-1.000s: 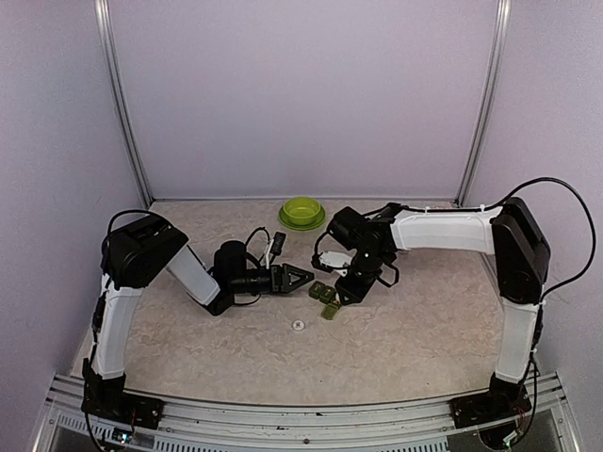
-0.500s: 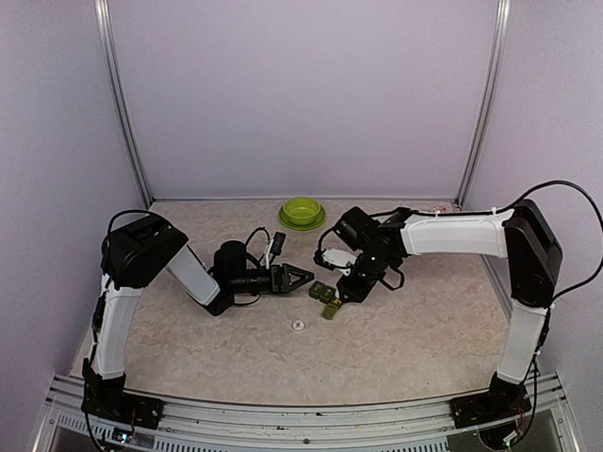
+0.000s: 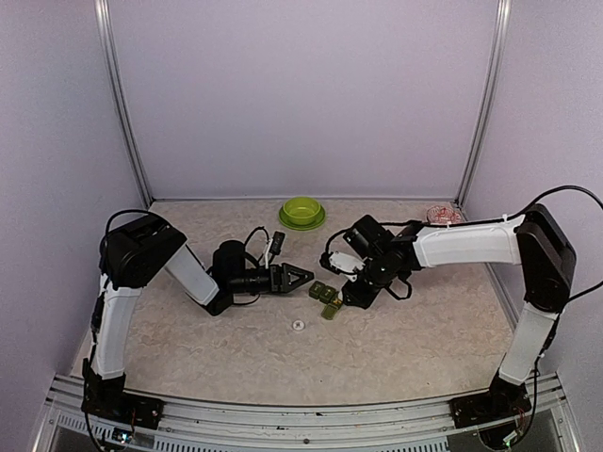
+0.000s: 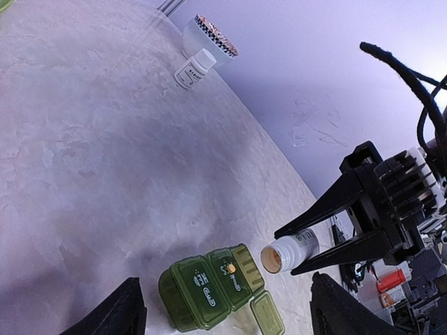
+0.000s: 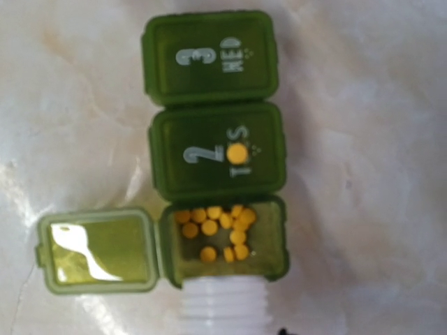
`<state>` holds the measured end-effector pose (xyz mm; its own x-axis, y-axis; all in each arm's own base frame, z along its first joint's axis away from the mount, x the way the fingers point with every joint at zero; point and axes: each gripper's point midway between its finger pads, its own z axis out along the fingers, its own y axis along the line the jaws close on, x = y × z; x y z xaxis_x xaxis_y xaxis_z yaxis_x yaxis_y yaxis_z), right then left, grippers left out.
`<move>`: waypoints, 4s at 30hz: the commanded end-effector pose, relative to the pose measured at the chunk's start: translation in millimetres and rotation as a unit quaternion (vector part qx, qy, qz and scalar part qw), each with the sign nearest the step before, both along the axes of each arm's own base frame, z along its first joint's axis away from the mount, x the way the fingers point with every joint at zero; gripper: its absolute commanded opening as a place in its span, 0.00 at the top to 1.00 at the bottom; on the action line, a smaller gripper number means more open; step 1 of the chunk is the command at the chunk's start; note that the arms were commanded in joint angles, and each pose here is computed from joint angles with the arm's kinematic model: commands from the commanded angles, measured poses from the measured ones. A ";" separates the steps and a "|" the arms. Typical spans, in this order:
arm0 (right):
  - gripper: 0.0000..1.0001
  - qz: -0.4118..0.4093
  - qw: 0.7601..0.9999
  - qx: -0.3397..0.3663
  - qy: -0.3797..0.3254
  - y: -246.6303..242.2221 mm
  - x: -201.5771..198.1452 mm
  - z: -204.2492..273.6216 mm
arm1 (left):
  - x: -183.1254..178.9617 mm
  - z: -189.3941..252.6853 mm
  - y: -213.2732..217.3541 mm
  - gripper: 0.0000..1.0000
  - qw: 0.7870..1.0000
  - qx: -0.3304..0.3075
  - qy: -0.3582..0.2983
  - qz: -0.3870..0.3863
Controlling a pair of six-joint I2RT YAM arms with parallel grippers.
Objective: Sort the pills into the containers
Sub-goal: Pour the pill into the compartment of the pill container, then adjust the pill container at the center of the board.
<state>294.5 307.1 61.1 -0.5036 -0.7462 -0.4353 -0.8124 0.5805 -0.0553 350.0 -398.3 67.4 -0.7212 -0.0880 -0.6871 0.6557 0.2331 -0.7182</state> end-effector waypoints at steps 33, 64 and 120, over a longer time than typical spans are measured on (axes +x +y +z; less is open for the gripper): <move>0.81 -0.089 0.937 0.221 -0.256 -37.8 5.8 89.0 | -5.8 48.7 -20.2 0.01 0.998 0.033 -0.037 0.024; 0.81 -0.119 0.903 0.264 -0.317 -76.7 -15.8 130.6 | -30.7 22.3 -75.3 0.01 0.991 0.118 -0.050 0.035; 0.82 -0.118 0.902 0.263 -0.321 -79.9 -18.3 129.9 | -62.9 -8.3 -108.3 0.01 0.985 0.170 -0.029 -0.025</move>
